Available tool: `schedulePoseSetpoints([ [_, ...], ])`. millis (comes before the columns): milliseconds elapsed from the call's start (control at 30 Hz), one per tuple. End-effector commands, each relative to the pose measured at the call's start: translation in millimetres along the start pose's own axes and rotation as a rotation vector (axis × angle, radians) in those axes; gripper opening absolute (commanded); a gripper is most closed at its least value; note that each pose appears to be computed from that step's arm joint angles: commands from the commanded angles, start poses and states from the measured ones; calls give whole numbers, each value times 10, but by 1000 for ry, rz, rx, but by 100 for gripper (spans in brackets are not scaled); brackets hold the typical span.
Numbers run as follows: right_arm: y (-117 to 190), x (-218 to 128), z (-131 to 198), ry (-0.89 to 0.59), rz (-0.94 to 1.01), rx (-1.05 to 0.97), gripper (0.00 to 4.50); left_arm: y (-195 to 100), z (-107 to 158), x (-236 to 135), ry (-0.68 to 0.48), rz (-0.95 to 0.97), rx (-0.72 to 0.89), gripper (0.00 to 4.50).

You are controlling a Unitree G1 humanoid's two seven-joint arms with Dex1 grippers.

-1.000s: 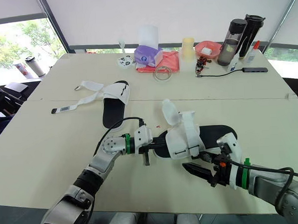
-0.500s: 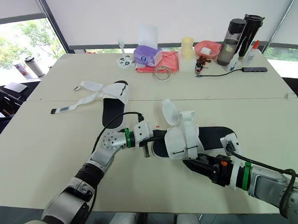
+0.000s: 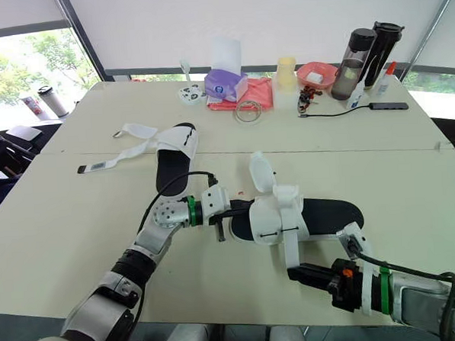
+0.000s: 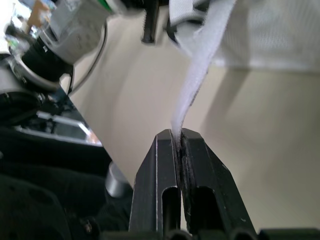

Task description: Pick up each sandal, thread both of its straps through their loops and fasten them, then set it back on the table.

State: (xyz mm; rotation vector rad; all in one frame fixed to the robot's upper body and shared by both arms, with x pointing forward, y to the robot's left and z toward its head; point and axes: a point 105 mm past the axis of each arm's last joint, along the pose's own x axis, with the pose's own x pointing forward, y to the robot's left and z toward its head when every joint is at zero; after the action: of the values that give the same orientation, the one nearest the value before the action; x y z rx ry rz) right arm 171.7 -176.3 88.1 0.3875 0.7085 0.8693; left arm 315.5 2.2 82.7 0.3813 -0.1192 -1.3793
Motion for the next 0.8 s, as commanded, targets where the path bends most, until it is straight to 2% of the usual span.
schedulePoseSetpoints([
  [33,61,30,-26,23,20,-43,2,-168,103,-13,-37,-97,-76,0],
  [133,56,50,-48,21,20,-43,2,-293,45,-81,12,-160,-105,0],
  [267,60,64,-80,26,21,-42,2,-373,-234,-148,179,-187,-100,0],
  [367,58,60,-89,27,23,-42,2,-305,-414,-131,304,-146,-73,0],
  [467,59,53,-84,25,22,-45,2,-211,-403,-61,326,-87,-74,0],
  [800,160,-61,-85,60,52,-60,2,-382,-431,-188,455,-228,-18,0],
])
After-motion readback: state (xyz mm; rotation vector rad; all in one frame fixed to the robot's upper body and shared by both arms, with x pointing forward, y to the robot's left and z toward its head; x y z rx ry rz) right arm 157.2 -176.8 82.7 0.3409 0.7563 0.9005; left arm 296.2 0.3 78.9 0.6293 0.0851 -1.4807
